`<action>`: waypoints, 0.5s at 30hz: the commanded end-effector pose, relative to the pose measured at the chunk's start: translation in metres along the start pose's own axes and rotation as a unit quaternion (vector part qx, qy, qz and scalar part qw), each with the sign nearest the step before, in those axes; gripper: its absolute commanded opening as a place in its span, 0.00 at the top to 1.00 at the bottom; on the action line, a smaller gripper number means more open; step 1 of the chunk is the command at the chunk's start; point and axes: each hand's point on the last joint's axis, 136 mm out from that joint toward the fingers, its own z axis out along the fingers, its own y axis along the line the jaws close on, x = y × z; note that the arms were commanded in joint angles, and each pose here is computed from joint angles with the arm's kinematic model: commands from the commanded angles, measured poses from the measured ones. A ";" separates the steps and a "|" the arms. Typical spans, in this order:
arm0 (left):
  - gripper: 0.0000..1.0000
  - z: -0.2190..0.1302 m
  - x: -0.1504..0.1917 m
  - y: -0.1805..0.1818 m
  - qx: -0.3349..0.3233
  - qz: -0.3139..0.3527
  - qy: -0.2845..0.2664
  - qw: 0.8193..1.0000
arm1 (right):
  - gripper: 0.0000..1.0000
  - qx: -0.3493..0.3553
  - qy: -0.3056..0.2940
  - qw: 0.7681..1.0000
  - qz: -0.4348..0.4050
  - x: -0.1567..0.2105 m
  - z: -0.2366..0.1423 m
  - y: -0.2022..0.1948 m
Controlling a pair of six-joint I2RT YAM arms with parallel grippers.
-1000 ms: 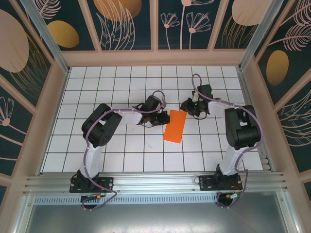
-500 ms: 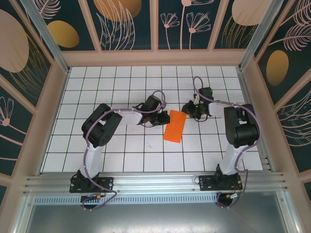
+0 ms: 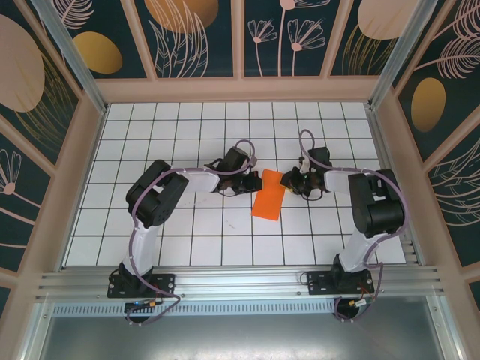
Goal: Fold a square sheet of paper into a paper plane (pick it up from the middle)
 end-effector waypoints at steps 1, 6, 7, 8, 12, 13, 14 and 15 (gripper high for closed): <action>1.00 0.012 0.032 0.037 -0.055 -0.021 0.047 0.997 | 0.76 0.011 0.010 1.000 0.004 0.011 0.003 -0.008; 1.00 0.012 0.031 0.036 -0.055 -0.022 0.044 0.997 | 0.76 -0.007 -0.001 1.000 -0.021 0.011 -0.017 0.016; 1.00 0.011 0.031 0.035 -0.055 -0.022 0.044 0.997 | 0.76 -0.010 -0.001 1.000 -0.026 0.012 -0.020 0.019; 1.00 0.011 0.030 0.035 -0.054 -0.023 0.043 0.997 | 0.76 -0.013 -0.001 0.999 -0.029 0.016 -0.022 0.022; 1.00 0.011 0.031 0.035 -0.054 -0.023 0.044 0.997 | 0.76 -0.020 0.018 0.999 -0.034 0.037 -0.017 0.027; 1.00 0.011 0.031 0.035 -0.055 -0.023 0.045 0.997 | 0.76 -0.017 0.020 0.999 -0.033 0.042 -0.015 0.026; 1.00 0.011 0.031 0.035 -0.055 -0.023 0.044 0.997 | 0.76 -0.012 0.023 0.999 -0.032 0.047 -0.012 0.023; 1.00 0.010 0.030 0.035 -0.055 -0.023 0.043 0.997 | 0.76 -0.008 0.026 0.999 -0.027 0.051 -0.009 0.018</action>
